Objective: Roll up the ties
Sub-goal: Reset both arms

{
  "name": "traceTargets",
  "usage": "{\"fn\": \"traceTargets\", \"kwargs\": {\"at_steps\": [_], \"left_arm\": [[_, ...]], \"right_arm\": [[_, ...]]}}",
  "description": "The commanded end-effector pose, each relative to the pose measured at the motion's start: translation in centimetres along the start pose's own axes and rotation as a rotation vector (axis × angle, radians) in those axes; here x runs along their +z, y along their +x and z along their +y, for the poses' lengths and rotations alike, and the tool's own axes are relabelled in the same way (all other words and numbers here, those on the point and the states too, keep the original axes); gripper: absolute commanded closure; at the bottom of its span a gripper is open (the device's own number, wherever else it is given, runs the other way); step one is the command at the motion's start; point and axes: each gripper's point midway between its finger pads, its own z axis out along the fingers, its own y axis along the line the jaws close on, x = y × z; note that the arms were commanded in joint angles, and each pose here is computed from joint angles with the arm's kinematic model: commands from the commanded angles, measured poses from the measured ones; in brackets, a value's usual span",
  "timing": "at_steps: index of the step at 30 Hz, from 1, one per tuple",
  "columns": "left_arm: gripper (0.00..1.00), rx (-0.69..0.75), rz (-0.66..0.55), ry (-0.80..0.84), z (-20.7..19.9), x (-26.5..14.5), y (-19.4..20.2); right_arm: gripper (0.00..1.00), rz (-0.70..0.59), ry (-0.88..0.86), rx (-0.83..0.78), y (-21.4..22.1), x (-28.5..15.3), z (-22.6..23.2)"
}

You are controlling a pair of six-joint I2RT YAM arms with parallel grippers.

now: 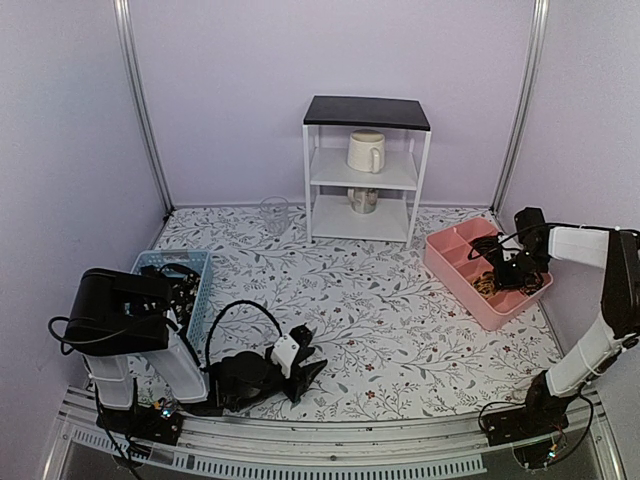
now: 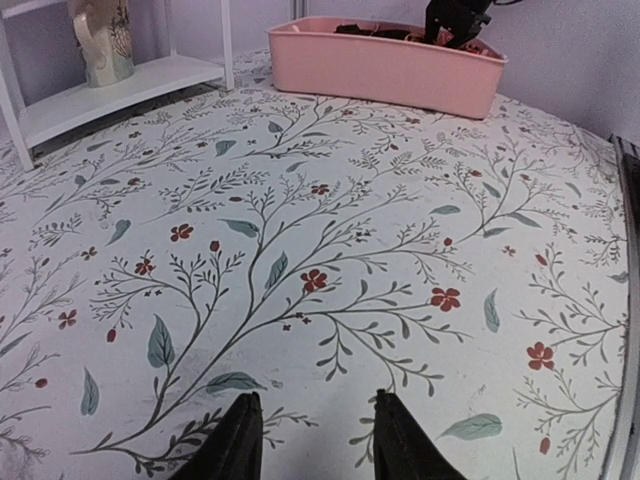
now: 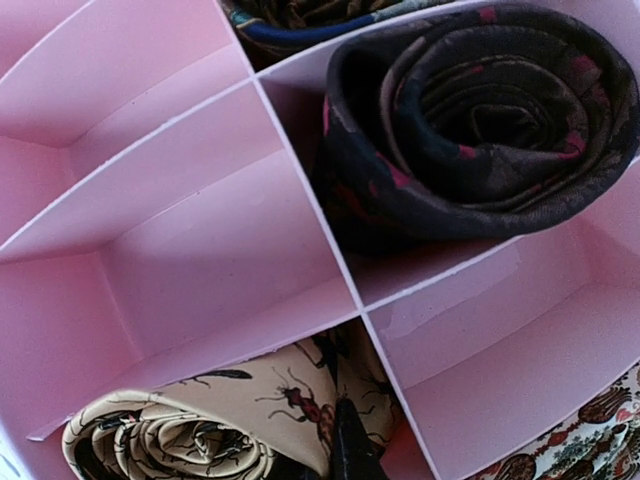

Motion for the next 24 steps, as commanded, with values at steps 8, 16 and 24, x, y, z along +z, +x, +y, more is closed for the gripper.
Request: {"fn": "traceTargets", "kwargs": {"at_steps": [8, 16, 24], "left_arm": [[0.62, 0.038, 0.034, -0.026, -0.4, 0.4, -1.2], [0.52, -0.078, 0.104, -0.196, 5.3, 0.3, -6.4], [0.03, -0.332, 0.147, -0.238, 13.1, -1.9, -15.1]], "right_arm": [[0.7, -0.007, -0.054, 0.124, -0.6, -3.6, 0.6], [0.57, -0.124, -0.109, 0.211, -1.8, -8.9, 2.6], [0.0, -0.319, -0.401, 0.248, -3.5, -16.1, 10.1]]}}
